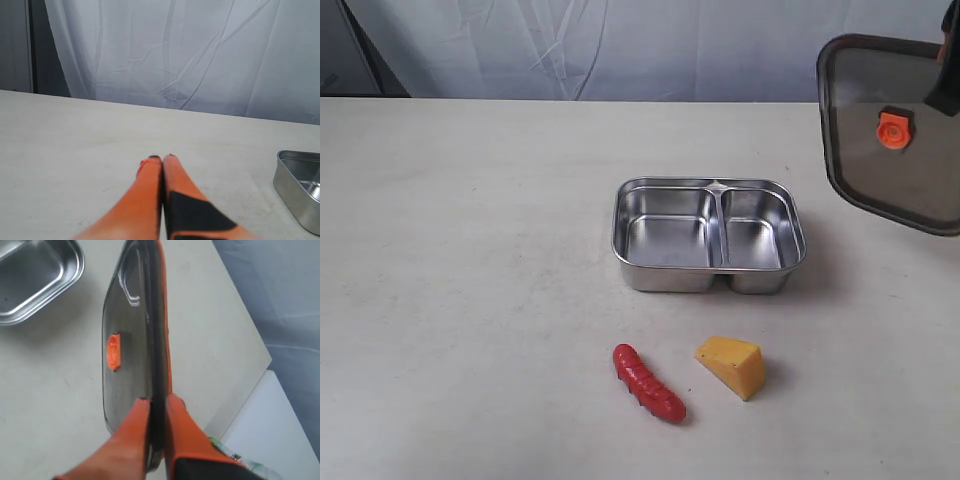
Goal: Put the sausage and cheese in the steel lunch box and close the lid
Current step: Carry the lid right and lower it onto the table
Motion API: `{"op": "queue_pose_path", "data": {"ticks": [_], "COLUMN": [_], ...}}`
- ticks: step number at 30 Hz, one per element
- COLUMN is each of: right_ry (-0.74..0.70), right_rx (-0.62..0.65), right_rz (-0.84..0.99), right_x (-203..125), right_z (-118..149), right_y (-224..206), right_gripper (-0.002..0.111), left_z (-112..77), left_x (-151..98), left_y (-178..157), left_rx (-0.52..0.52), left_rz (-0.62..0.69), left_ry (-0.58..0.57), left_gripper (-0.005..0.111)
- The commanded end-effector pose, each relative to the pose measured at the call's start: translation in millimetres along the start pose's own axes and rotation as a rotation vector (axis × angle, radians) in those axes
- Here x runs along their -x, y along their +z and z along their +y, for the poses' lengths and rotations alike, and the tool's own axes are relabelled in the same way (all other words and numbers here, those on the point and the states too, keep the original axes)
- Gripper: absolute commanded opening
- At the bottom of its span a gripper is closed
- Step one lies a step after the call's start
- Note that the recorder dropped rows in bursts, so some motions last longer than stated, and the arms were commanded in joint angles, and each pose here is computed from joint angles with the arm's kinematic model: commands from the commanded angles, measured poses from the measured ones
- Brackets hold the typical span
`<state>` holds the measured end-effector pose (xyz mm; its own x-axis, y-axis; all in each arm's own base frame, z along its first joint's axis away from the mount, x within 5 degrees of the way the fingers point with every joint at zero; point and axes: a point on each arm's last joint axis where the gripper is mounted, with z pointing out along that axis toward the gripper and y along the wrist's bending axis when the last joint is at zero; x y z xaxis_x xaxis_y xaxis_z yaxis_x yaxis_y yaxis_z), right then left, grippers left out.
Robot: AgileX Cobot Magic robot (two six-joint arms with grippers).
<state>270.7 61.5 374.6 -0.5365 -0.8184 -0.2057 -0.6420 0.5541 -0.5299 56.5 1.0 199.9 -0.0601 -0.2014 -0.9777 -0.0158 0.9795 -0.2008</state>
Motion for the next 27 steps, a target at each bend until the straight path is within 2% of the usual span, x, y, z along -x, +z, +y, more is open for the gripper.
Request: {"op": "queue_pose_path", "data": {"ticks": [1,6,8,12,14,19,27], "right_ry": [0.014,0.068,0.094,0.143,0.130,0.082,0.047], "right_rx": [-0.040,-0.079,-0.070,-0.089,-0.111,-0.122,0.005], "right_rz": [0.040,0.046,0.094,-0.018,-0.040,-0.033,-0.029], "right_x": [-5.3,-18.9,-37.2,-49.5,-63.1,-75.4,-78.1], "right_z": [2.7,14.9,33.6,57.4,80.0,107.9,144.7], "right_y": [-15.0,-23.5,-13.7,-13.2,-9.1,3.5,14.6], "right_gripper": [-0.001,-0.001,-0.001,-0.001,-0.001,-0.001,-0.001], "left_z": [-0.7,-0.7,-0.7,-0.7,-0.7,-0.7,-0.7], "left_x": [1.0,1.0,1.0,1.0,1.0,1.0,1.0], "left_y": [-0.2,-0.2,-0.2,-0.2,-0.2,-0.2,-0.2], "left_rx": [-0.011,-0.011,-0.011,-0.011,-0.011,-0.011,-0.011], "left_rz": [-0.013,-0.013,-0.013,-0.013,-0.013,-0.013,-0.013], "left_ry": [-0.004,-0.004,-0.003,-0.003,-0.003,-0.002,-0.002], "left_gripper": [0.000,0.000,0.000,0.000,0.000,0.000,0.000]}}
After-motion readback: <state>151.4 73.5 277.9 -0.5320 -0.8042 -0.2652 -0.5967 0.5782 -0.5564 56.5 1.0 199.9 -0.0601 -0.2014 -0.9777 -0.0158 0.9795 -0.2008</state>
